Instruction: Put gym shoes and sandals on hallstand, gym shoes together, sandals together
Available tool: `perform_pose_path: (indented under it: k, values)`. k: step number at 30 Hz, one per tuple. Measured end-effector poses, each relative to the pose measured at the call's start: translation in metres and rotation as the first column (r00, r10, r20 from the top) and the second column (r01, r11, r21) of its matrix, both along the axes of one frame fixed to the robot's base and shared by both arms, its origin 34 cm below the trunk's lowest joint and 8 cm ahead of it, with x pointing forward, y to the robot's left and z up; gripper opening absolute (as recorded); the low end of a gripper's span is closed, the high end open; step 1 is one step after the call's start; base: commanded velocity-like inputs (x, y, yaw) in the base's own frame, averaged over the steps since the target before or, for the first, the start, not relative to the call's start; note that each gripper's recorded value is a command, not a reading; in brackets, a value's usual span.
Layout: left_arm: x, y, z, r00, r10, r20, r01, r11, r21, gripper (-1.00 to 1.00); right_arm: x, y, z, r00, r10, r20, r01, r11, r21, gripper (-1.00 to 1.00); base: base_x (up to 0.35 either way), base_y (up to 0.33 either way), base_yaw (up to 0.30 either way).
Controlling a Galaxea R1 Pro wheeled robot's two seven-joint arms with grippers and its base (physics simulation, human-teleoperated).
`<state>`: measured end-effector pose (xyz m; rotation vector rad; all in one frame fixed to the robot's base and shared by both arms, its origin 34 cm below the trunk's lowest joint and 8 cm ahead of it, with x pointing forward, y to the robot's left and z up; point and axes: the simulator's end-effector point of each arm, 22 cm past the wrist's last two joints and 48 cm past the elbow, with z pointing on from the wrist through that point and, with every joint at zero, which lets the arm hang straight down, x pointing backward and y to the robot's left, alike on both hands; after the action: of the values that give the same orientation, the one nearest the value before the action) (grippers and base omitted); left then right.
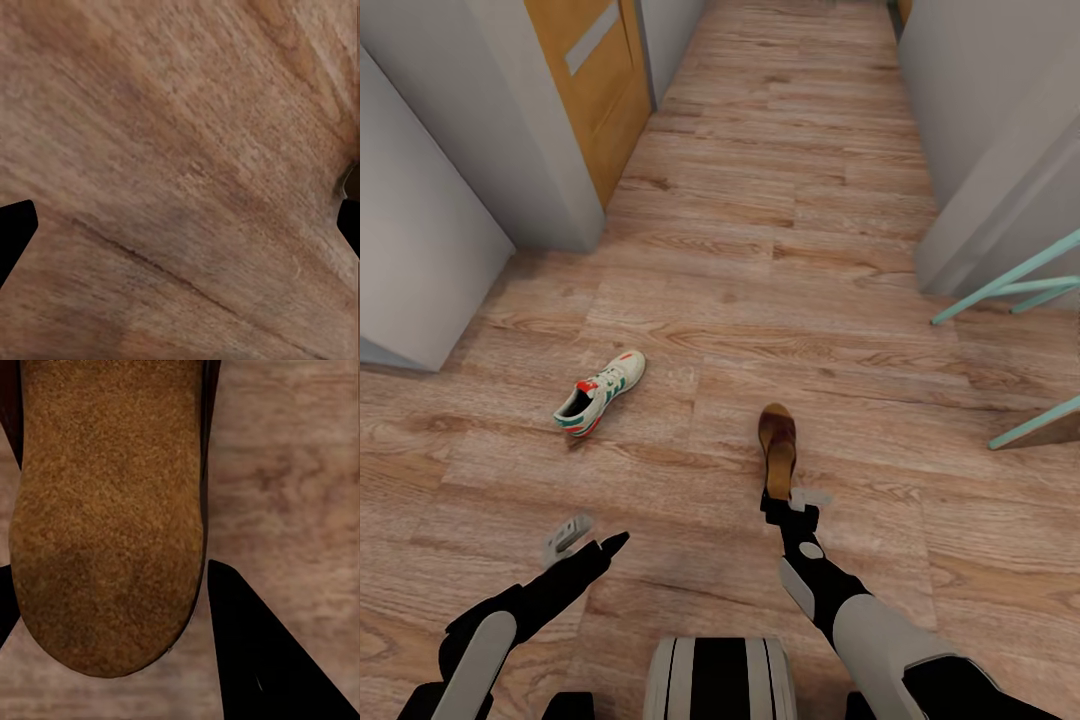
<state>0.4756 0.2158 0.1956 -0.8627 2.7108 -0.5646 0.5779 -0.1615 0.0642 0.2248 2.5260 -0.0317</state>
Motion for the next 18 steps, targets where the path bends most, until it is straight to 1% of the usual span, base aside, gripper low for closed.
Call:
perform_pose_path:
  k: [1, 13, 15, 16, 18]
  values:
    - [-0.002, 0.001, 0.002, 1.0, 0.002, 0.003, -0.002, 1.0, 0.005, 1.0, 0.002, 0.0, 0.002, 1.0, 0.003, 0.004, -0.003, 1.0, 0.0, -1.0, 0.0, 0.0, 0.0]
    - [0.012, 0.002, 0.023, 0.999, 0.003, 0.052, -0.003, 1.0, 0.007, 1.0, 0.025, 0.001, 0.03, 0.998, 0.004, 0.06, -0.004, 1.0, 0.001, -1.0, 0.0, 0.0, 0.0]
    - [0.013, 0.003, 0.026, 0.998, 0.002, 0.058, -0.003, 1.0, 0.012, 1.0, 0.04, 0.004, 0.041, 0.996, 0.005, 0.094, -0.006, 1.0, 0.008, -1.0, 0.0, 0.0, 0.0]
    - [0.013, 0.004, 0.027, 0.998, 0.002, 0.06, -0.003, 1.0, 0.016, 1.0, 0.054, 0.006, 0.051, 0.994, 0.004, 0.113, -0.006, 1.0, 0.017, -1.0, 0.0, 0.0, 0.0]
    - [0.014, 0.005, 0.03, 0.998, 0.002, 0.065, -0.003, 1.0, 0.018, 1.0, 0.073, 0.01, 0.065, 0.992, 0.007, 0.129, -0.011, 0.999, 0.03, -1.0, 0.0, 0.0, 0.0]
